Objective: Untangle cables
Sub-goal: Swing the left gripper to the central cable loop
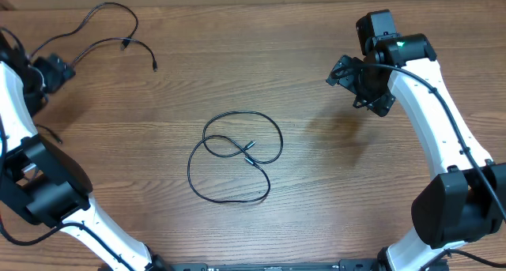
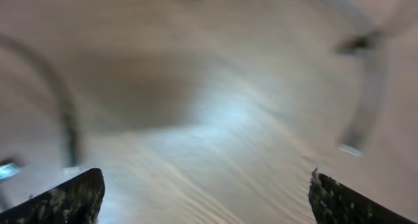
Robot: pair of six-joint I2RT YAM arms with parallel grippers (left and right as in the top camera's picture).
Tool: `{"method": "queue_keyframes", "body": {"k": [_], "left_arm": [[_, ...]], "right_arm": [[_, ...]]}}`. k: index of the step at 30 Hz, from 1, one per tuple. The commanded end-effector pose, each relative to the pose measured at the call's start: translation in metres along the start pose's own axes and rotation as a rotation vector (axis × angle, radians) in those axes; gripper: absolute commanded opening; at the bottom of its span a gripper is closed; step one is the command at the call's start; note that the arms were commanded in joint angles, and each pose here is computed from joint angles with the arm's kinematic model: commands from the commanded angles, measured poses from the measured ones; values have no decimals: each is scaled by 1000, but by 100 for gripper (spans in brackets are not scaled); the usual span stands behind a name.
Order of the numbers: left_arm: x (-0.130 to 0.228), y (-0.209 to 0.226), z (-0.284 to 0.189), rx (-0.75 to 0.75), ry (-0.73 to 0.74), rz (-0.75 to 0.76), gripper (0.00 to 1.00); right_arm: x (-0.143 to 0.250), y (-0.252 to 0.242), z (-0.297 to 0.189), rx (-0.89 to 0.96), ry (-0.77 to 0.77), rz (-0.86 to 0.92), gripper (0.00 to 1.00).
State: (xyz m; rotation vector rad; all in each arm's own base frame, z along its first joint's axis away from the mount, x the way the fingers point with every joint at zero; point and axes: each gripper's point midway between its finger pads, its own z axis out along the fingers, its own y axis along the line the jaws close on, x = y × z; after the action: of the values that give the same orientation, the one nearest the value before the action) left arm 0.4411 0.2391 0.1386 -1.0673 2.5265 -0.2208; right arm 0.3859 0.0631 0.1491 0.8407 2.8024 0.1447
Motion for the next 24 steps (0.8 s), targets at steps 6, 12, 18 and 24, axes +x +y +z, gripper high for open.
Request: {"method": "queue_keyframes", "body": {"k": [6, 12, 18, 24], "left_arm": [[47, -135, -60, 792, 205, 173, 99], [122, -157, -39, 627, 373, 417, 100], [191, -158, -7, 236, 498, 716, 100], [259, -182, 14, 58, 545, 994, 100]], "right_arm": [[0, -1, 0, -1, 0, -2, 100], [0, -1, 0, -1, 0, -2, 100], [-1, -1, 0, -1, 0, -1, 100], [0, -1, 0, -1, 0, -2, 100]]}}
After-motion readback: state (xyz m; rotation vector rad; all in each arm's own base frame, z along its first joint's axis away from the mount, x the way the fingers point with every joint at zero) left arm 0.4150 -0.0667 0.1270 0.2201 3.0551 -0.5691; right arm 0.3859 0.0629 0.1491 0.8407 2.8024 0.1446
